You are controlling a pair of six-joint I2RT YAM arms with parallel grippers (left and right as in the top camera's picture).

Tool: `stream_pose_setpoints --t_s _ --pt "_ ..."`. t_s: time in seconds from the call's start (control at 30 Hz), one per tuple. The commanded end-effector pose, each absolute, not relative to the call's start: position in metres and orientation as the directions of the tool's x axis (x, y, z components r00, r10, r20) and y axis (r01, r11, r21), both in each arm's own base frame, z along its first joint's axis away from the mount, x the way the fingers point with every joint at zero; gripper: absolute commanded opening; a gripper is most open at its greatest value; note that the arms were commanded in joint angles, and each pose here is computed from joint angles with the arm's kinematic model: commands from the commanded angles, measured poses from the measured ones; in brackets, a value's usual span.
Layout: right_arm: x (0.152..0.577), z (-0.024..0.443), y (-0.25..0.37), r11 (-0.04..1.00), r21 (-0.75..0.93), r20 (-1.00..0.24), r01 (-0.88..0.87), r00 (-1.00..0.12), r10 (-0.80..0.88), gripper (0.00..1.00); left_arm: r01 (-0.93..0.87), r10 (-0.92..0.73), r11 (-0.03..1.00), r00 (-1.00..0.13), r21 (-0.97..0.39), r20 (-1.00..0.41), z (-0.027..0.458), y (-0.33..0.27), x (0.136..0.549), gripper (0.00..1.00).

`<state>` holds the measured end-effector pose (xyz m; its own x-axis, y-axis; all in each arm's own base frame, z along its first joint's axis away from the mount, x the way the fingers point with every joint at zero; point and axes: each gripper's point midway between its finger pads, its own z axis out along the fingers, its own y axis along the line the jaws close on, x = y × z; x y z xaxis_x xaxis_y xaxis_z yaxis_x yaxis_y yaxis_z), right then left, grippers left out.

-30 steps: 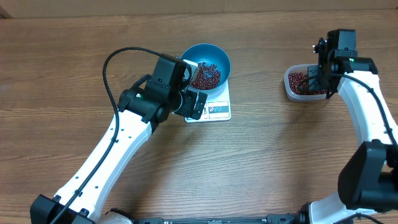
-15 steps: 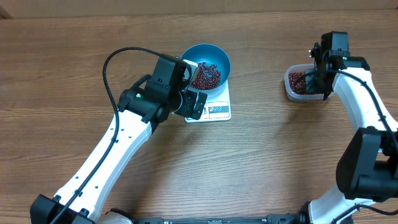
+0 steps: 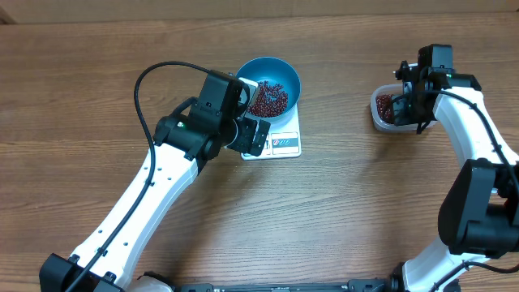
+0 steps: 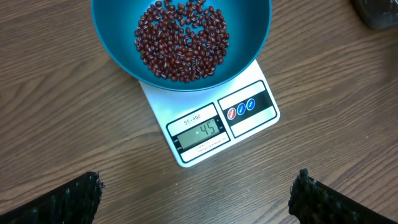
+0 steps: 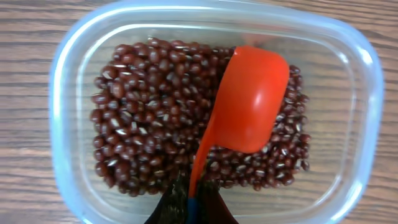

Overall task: Scoop item into bowl and weigh 150g on scale
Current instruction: 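Dip the scoop into the red beans with the right gripper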

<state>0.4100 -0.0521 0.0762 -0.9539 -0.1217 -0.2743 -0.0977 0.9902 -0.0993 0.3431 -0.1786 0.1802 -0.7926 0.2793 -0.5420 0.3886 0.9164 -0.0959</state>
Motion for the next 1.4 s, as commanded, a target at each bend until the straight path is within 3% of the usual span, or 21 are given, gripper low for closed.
stream_pose_setpoints --t_s 0.0,0.53,0.97,1.37 --pt "0.417 0.076 -0.029 0.987 0.016 -0.301 -0.161 -0.942 -0.149 0.03 0.409 0.295 0.908 -0.781 -0.095 -0.55 0.183 -0.18 0.342 1.0" --pt "0.42 0.081 -0.001 0.966 0.172 -0.342 -0.193 -0.931 -0.125 0.03 0.409 0.294 0.908 -0.781 -0.095 -0.551 0.183 -0.18 0.342 1.0" --pt "0.42 0.092 -0.021 0.928 0.355 -0.374 -0.113 -0.927 0.031 0.03 0.409 0.294 0.908 -0.781 -0.095 -0.551 0.183 -0.18 0.342 0.99" --pt "0.409 0.071 -0.025 0.9 0.43 -0.312 -0.069 -0.947 0.077 0.04 0.409 0.294 0.908 -0.781 -0.095 -0.551 0.183 -0.18 0.342 1.0"
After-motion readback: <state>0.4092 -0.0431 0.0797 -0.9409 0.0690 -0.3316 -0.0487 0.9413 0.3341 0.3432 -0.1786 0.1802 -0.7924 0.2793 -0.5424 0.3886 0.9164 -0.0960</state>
